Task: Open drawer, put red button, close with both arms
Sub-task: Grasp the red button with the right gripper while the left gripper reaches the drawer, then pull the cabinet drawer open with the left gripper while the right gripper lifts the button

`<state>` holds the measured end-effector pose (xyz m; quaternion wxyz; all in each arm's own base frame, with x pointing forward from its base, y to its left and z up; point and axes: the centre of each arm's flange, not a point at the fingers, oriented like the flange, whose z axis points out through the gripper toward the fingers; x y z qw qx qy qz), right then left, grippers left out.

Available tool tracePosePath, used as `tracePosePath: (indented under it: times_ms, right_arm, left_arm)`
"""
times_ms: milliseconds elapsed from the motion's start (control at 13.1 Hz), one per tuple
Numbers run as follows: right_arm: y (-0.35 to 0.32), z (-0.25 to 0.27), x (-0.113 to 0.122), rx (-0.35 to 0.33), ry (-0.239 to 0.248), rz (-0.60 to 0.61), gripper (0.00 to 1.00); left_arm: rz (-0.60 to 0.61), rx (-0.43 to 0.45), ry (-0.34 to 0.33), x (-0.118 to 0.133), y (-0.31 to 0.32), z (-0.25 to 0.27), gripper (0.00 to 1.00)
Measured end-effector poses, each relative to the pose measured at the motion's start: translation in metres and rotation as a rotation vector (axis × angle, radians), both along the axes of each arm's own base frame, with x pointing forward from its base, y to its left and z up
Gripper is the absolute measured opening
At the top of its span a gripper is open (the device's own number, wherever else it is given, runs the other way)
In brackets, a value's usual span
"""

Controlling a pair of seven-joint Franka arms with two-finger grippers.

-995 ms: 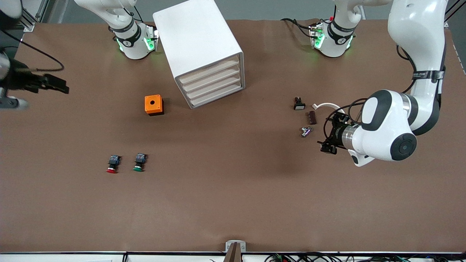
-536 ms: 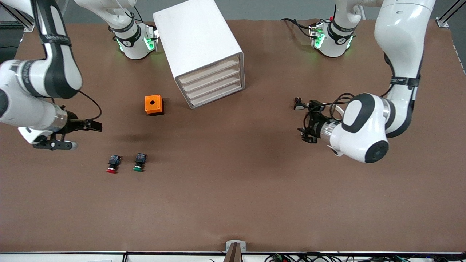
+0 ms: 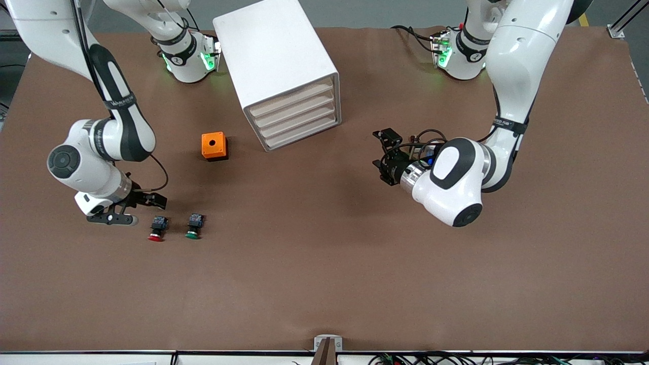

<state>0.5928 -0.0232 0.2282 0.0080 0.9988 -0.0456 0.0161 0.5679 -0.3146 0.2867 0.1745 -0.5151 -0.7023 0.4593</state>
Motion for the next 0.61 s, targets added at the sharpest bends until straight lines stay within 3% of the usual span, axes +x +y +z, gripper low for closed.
tracePosePath:
  times_ms: [230,612]
  right_arm:
    - [0.001,-0.016,0.018,-0.001,-0.006,-0.023,1.0]
    - [0.0,-0.055,0.032,-0.003,0.025,-0.027,1.0]
  left_arm:
    - [0.048,-0.032,0.066,-0.003,-0.013,0.003,1.0]
    - [0.068,0.11,0.237,-0.043,-0.082,-0.032,1.0]
